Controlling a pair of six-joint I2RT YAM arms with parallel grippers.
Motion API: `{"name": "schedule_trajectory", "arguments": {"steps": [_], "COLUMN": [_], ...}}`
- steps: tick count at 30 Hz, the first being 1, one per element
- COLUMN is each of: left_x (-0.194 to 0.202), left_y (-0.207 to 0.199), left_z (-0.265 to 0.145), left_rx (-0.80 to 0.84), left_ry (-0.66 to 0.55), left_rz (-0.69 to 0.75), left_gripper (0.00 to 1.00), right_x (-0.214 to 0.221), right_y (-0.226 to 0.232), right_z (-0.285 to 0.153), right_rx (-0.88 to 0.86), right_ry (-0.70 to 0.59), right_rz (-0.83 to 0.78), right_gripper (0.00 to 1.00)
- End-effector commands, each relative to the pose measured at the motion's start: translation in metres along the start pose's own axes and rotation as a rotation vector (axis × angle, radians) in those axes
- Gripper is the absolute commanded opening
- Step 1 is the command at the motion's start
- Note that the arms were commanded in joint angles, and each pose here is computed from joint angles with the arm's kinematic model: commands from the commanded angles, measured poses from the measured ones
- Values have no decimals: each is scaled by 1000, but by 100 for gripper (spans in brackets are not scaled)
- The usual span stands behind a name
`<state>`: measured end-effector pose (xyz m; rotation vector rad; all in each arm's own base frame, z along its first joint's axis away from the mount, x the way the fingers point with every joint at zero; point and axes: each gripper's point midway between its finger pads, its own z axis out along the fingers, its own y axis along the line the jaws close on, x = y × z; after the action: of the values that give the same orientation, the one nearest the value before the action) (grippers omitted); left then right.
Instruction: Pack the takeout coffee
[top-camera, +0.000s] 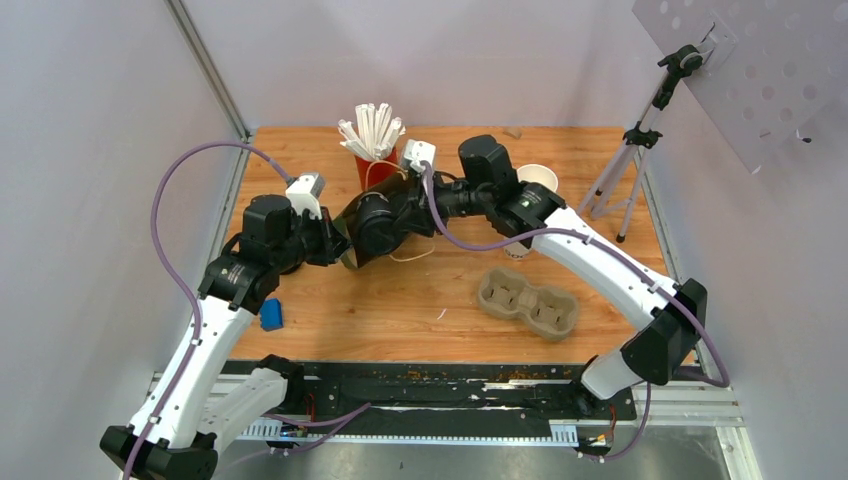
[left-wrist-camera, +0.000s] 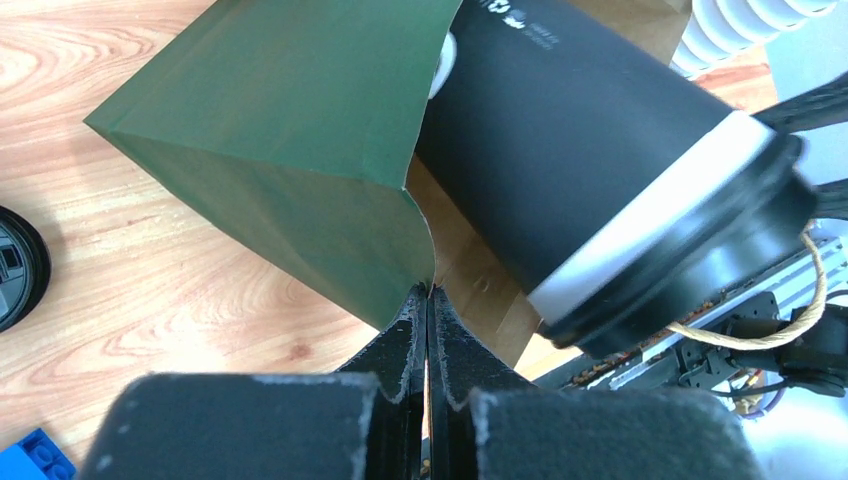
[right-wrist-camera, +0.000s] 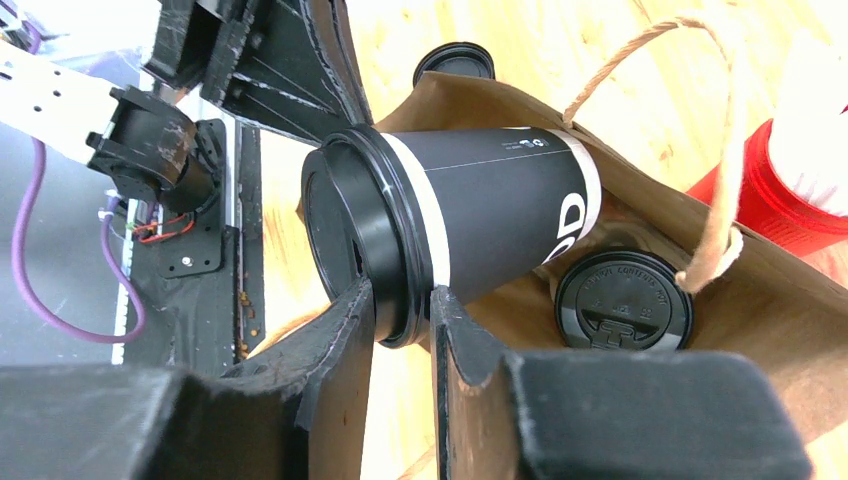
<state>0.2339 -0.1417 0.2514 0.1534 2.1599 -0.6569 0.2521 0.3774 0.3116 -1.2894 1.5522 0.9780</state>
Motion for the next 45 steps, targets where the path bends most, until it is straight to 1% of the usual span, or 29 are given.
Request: {"name": "schedule_trajectory", "arguments": {"steps": [1, 7, 13, 15, 19, 23, 28, 32, 36, 45], "left_x": [-15, -24, -31, -32, -33, -32, -35, -37, -35, -35], "left_y": [-5, -6, -8, -8, -7, -6, -5, -6, -9, -23], "left_z": [-8, -10, -12, -13, -15, -16, -17, -17, -16, -17], "left_rx": [-3, -34, -37, -44, -47, -54, -62, -49, -34, 49], "left_ry": [-42, -42, -55, -57, -64, -72, -85, -92, -86, -74], "left_rz": [-1, -56, -85, -92, -96, -100, -87, -73, -62, -33], "left_gripper": [0, 0, 0, 0, 0, 0, 0, 0, 0, 0], "right_x": [-57, -91, -92, -84, -46, -1, 48, 91, 135, 184], "right_y": [11, 46, 96, 112, 134, 136, 117, 103, 92, 85], "right_z": [-34, -67, -96, -102, -109, -104, -86, -67, -49, -40], "right_rx": [31, -40, -205, -263, -329, -305, -206, -166, -129, -99], "right_ry": [-128, -195, -213, -201, -98, 39, 214, 314, 377, 459], "right_rz": [3, 42, 164, 208, 321, 454, 593, 657, 748, 852], "right_gripper": [19, 20, 19, 19, 18, 19, 20, 21, 20, 22]}}
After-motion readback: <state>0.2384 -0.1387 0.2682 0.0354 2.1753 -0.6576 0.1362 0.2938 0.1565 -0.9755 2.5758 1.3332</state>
